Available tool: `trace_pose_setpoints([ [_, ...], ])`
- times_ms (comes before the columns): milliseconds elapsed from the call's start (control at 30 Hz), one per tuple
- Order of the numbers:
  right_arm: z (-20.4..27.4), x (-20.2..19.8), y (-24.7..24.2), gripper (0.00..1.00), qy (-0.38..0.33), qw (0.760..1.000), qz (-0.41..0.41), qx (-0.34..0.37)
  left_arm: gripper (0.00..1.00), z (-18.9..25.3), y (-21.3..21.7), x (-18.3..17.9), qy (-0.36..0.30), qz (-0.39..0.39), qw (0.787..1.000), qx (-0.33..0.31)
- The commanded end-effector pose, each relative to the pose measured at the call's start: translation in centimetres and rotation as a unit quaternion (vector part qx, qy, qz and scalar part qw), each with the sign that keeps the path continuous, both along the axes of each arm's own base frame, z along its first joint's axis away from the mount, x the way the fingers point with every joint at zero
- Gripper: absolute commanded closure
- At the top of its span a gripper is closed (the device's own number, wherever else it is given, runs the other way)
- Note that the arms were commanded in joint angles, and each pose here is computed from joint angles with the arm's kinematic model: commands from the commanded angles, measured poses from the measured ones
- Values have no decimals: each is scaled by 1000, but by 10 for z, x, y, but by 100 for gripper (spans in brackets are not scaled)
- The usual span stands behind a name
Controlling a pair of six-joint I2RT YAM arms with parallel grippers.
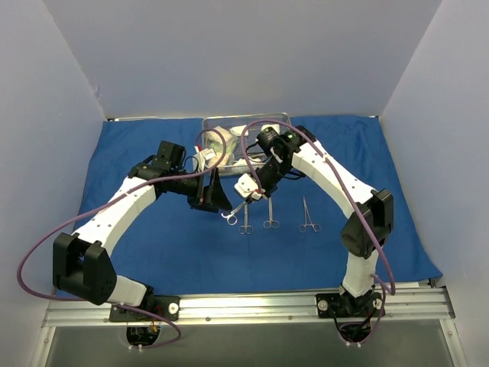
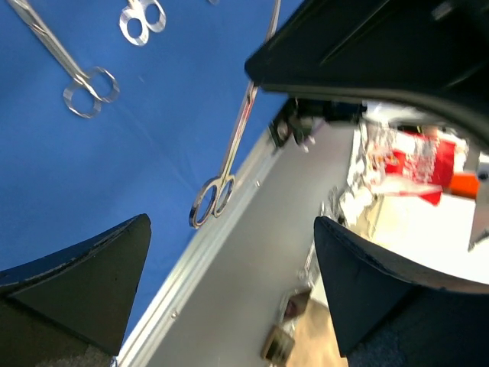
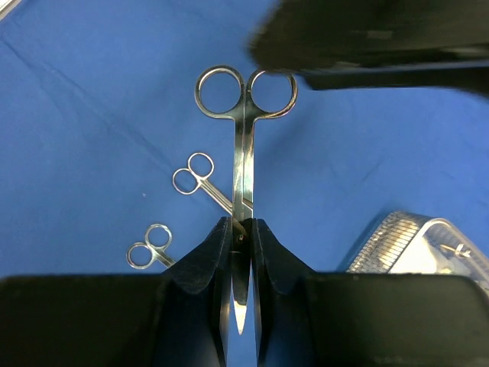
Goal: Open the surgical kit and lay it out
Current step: Place the medical item in the surgical kit.
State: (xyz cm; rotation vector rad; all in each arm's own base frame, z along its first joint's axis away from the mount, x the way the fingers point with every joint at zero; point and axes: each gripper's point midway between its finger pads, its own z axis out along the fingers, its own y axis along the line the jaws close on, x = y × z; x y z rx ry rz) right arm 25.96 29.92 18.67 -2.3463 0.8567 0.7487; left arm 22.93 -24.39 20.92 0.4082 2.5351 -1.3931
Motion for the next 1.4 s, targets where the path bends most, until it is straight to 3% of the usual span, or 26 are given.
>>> trace_pose_setpoints([
  [0,25,-16,-8,100,-17,1000,12,6,2,5,-9,-20,-13,-50,998,-30],
  [100,26,-23,-6,100,-15,1000,19,6,0,0,-10,-25,-4,-55,998,-26],
  [133,27,-25,-6,100,-19,1000,22,7,8,0,-11,-26,-4,-58,998,-27],
  [533,27,-28,-4,100,-17,999,26,8,30,5,-28,-49,10,-109,993,-55],
  [1000,20,-25,-2,100,-17,999,30,1,73,1,-35,-53,39,-111,990,-76],
  [1100,19,-22,0,100,-23,999,30,2,87,4,-38,-51,36,-104,990,-83],
  [1133,20,-21,0,100,-25,999,29,3,97,1,-37,-51,40,-100,991,-82],
  [1367,28,-3,7,80,-57,998,-22,23,98,-5,-37,-44,39,-49,996,-70],
])
